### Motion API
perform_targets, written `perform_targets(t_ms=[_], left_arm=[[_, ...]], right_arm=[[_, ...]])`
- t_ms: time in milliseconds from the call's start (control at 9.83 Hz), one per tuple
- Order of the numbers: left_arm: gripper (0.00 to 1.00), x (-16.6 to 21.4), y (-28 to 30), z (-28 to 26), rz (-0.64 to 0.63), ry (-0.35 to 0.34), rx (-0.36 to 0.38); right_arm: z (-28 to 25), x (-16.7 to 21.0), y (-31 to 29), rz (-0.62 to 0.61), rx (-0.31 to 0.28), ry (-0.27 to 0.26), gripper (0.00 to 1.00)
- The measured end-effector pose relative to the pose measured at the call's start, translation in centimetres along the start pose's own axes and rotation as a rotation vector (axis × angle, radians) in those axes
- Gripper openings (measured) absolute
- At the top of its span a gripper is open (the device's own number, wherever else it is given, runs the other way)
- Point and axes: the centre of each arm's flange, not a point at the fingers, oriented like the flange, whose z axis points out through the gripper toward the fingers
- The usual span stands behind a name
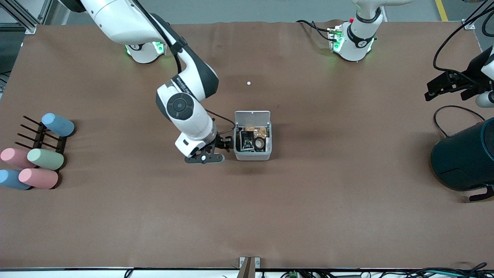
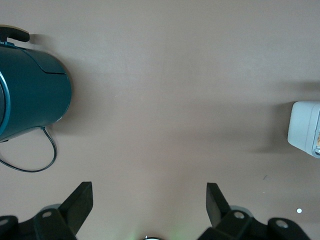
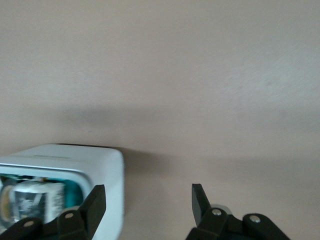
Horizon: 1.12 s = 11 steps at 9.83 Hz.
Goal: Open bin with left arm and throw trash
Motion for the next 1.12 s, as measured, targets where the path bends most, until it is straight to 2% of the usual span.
perform_targets(t_ms=[305,610,712,915,1017,1119], left_arm=[[1.0,0.0,0.0,0.0,0.0,0.0,0.0],[1.0,0.0,0.0,0.0,0.0,0.0,0.0],[1.0,0.0,0.0,0.0,-0.001,0.0,0.0],[1.0,0.0,0.0,-0.1,-0.003,0.002,0.0],[1.0,0.0,0.0,-0.1,-0.003,0.002,0.0],[1.0,-0.1,0.0,-0.1,-0.003,0.003,0.0]], right_arm=[[-3.3,2.5,8.3,-0.107,-0.033,-0.041,0.78],[-9.0,2.6,14.9,-0.183,-0.059,-0.082,0.81],[-11.7,2.3,18.0,-0.186,-0.051,-0.101,0.82],[-17.7,1.3,25.7,-0.172,-0.03,-0.089,0.87],[-20.2,0.3,29.0,-0.138,-0.03,-0.095,0.99],[-22.3,-0.9,31.4,-0.101,-0.029,-0.103,1.0]])
